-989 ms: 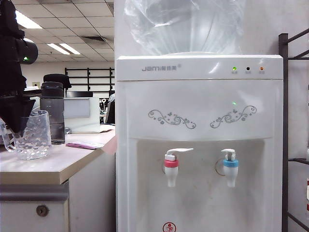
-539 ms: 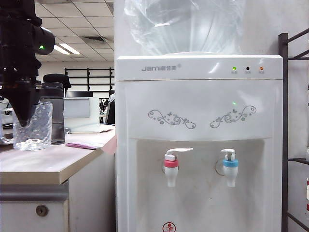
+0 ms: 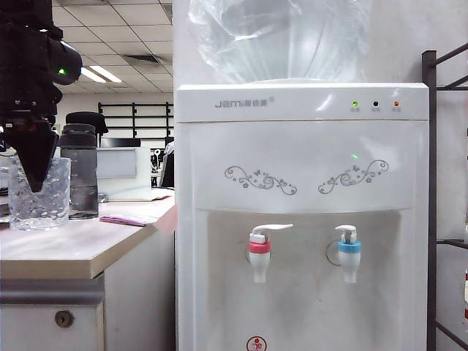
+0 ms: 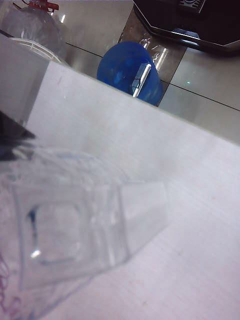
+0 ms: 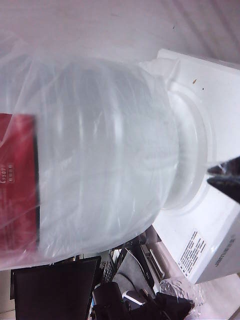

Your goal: Pick up the plastic mug from the left desk, go to the cold water outlet of the water dispenser, press the vertical switch to get some water, then put the mug back on the desk.

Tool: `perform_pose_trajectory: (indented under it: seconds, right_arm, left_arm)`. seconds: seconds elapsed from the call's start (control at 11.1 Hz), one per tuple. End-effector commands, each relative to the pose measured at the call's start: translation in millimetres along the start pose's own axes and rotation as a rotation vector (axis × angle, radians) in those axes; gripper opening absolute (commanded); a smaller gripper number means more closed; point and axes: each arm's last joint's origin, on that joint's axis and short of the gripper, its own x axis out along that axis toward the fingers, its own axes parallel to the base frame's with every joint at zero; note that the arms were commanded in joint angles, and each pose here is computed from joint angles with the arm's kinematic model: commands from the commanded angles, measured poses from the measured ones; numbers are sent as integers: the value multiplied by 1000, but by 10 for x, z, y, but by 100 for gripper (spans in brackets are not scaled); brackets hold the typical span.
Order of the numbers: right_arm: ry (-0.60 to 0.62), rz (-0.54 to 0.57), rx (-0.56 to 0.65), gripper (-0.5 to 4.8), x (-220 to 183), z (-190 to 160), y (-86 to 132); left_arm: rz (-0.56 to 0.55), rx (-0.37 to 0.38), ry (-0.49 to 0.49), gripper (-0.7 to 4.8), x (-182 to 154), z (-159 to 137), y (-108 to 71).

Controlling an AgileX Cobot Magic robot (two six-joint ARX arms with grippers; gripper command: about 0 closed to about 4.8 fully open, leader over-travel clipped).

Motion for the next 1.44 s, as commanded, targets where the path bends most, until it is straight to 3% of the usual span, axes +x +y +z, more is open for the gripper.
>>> perform_pose_trajectory:
  seconds: [0.09,0.81,0.99,1.17,1.26,1.44]
  right_arm:
    - [-16,3,-8,-5,-5,28,6]
    - [-16,3,-8,-5,-5,28,6]
    - [-16,3,-8,-5,-5,28,6]
    - [-16,3,-8,-5,-5,28,6]
    - [-16,3,-8,-5,-5,28,6]
    - [-16,3,-8,-5,-5,28,6]
  left_arm:
    - [-18,37,-12,-5,-27,-2,0]
    - [-1,67,-5,-5,199,-66,-77]
    - [-2,67,-5,79,214,-69,-82]
    - [-1,67,-4,95,214,-69,-81]
    - [8,67,-1,212,214,-68,-74]
    - [59,80,20,252,201,-61,-37]
